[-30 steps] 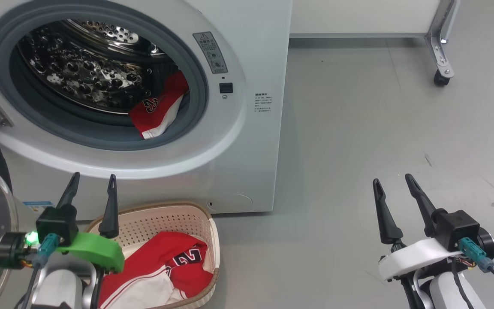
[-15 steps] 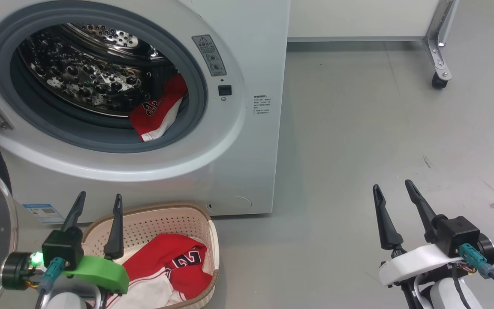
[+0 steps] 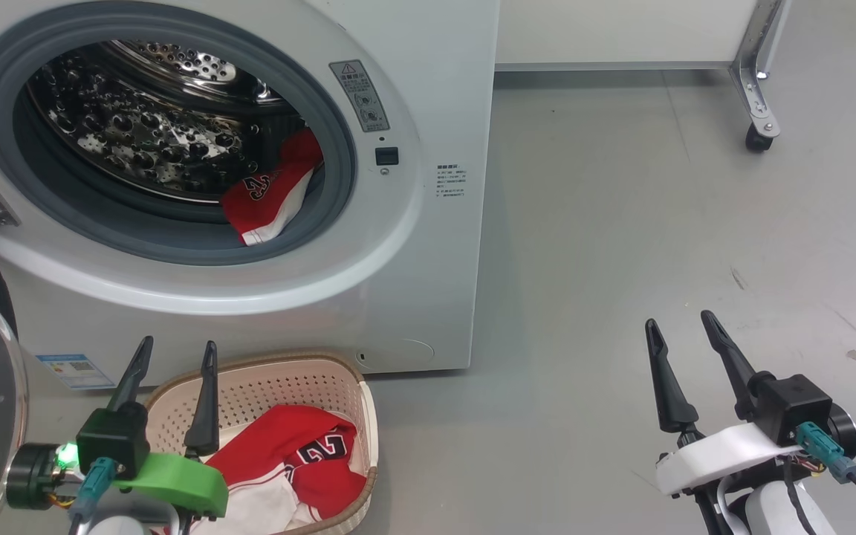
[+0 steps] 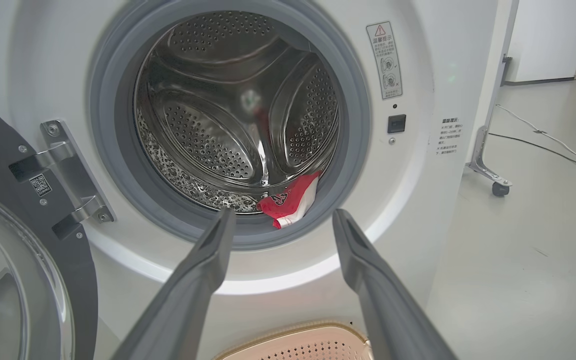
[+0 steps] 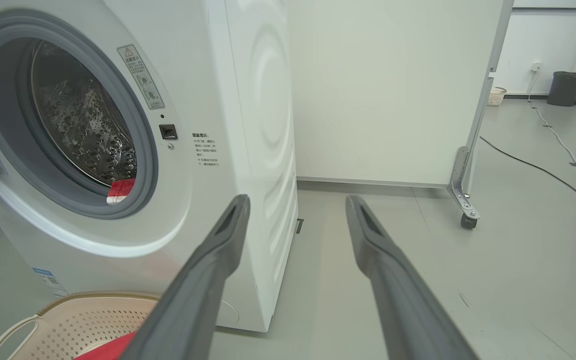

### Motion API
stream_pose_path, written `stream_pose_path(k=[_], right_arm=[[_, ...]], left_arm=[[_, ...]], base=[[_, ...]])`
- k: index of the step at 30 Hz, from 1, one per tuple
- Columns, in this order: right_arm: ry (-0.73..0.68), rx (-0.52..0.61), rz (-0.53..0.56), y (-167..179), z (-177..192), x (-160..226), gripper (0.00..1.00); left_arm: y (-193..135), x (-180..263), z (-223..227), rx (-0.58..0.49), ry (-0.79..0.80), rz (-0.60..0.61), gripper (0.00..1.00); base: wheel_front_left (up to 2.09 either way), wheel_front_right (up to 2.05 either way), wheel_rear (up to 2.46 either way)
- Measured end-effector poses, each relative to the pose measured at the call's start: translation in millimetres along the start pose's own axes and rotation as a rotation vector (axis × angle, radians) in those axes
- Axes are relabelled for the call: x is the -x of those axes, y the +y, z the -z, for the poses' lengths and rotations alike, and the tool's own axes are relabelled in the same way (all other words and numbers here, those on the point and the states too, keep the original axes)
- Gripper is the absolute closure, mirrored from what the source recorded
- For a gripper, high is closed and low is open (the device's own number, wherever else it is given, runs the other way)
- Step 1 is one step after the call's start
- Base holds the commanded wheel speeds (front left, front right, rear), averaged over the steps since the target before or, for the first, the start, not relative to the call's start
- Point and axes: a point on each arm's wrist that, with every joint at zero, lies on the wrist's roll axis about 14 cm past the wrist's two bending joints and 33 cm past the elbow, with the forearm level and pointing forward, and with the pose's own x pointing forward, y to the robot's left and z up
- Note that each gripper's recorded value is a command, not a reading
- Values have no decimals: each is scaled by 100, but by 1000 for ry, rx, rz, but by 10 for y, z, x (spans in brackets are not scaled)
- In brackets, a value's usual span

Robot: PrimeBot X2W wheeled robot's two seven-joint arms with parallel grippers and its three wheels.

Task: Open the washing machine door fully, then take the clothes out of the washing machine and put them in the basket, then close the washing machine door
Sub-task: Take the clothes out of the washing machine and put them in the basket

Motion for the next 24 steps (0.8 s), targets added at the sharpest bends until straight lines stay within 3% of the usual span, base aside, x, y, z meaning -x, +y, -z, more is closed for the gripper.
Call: stream_pose_path(k=[24], right_arm=[[4,-2,4,-10,15,-2,0]], left_arm=[[-53,8,-7,7,-5,5,0]], base=[[0,0,0]])
